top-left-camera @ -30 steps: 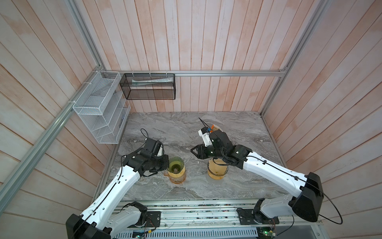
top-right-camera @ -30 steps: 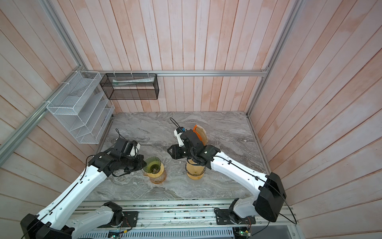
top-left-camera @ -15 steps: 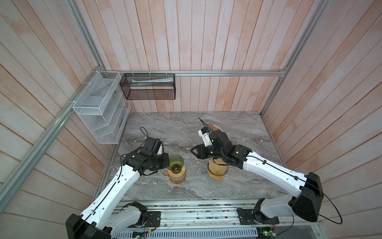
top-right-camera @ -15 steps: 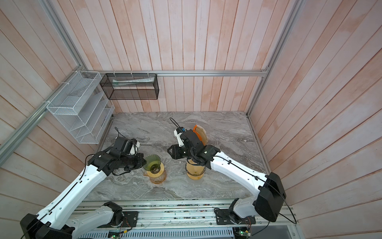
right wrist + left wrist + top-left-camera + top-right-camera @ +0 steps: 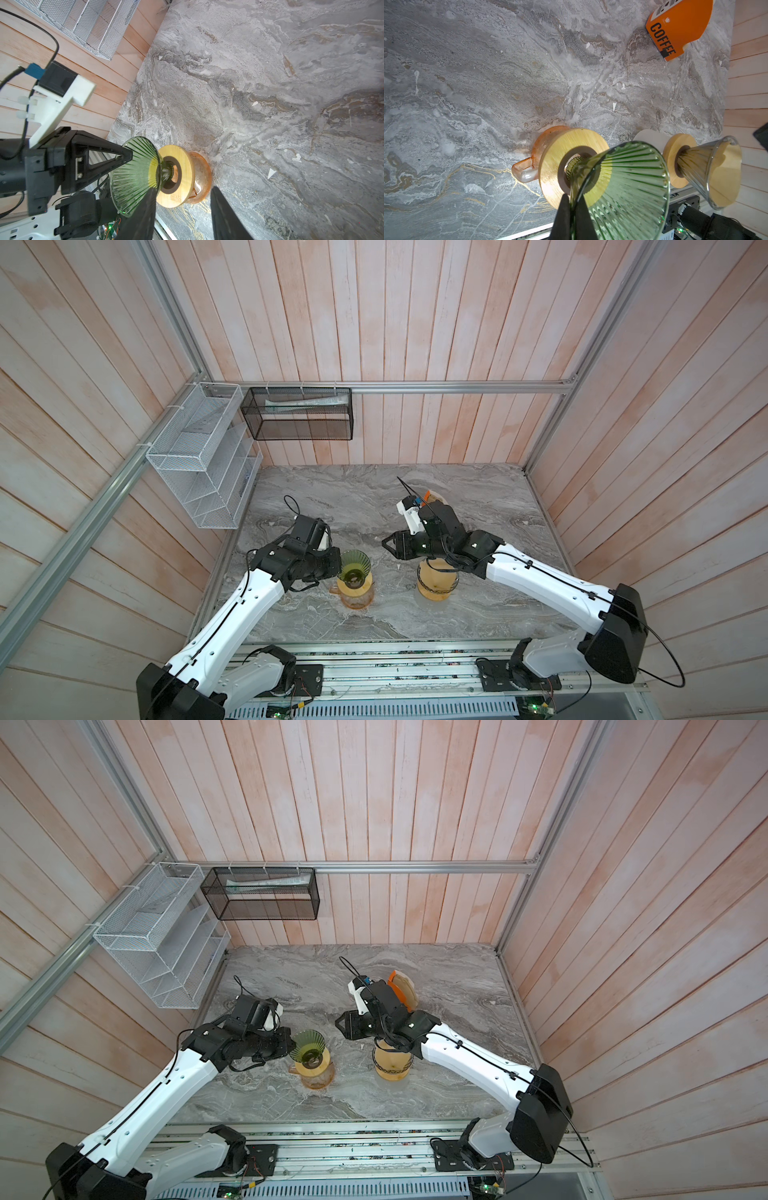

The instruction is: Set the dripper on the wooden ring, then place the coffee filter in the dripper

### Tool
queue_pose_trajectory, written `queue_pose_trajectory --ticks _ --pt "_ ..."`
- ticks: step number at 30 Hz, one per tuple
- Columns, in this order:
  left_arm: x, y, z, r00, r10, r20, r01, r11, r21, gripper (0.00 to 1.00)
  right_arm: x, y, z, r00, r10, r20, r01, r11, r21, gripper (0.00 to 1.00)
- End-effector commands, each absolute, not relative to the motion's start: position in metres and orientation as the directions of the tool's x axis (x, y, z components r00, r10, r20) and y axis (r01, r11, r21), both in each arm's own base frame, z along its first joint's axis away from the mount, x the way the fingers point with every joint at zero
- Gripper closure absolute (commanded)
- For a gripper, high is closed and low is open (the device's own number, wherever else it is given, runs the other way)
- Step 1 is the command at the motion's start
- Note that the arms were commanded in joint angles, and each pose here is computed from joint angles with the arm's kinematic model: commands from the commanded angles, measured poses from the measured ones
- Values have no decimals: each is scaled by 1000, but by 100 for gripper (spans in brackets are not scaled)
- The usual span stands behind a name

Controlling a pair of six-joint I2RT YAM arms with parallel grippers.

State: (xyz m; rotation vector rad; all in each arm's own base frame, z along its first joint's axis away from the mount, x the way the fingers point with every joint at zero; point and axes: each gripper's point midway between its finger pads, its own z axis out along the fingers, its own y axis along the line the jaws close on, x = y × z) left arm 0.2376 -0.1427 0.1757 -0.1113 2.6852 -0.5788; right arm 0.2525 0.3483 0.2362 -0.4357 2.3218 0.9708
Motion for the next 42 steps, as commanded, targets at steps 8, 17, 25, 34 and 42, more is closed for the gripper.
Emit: queue_pose_trajectory --ticks 8,17,25,34,42 --pt "237 -149 162 -927 -148 -346 21 897 -442 100 233 370 235 -763 -172 -623 -563 649 511 56" --pt "233 -151 156 -930 -153 -333 17 889 -458 100 220 384 214 -755 -267 -598 -595 662 455 58" --pt "232 -150 153 -931 -154 -331 15 890 -456 100 217 388 202 -761 -295 -578 -596 670 443 64" --pt "232 -148 157 -924 -163 -346 14 890 -456 100 213 389 192 -770 -312 -557 -592 677 438 71" --pt "233 -149 156 -924 -163 -347 15 889 -457 100 205 391 181 -779 -329 -534 -588 679 439 72"
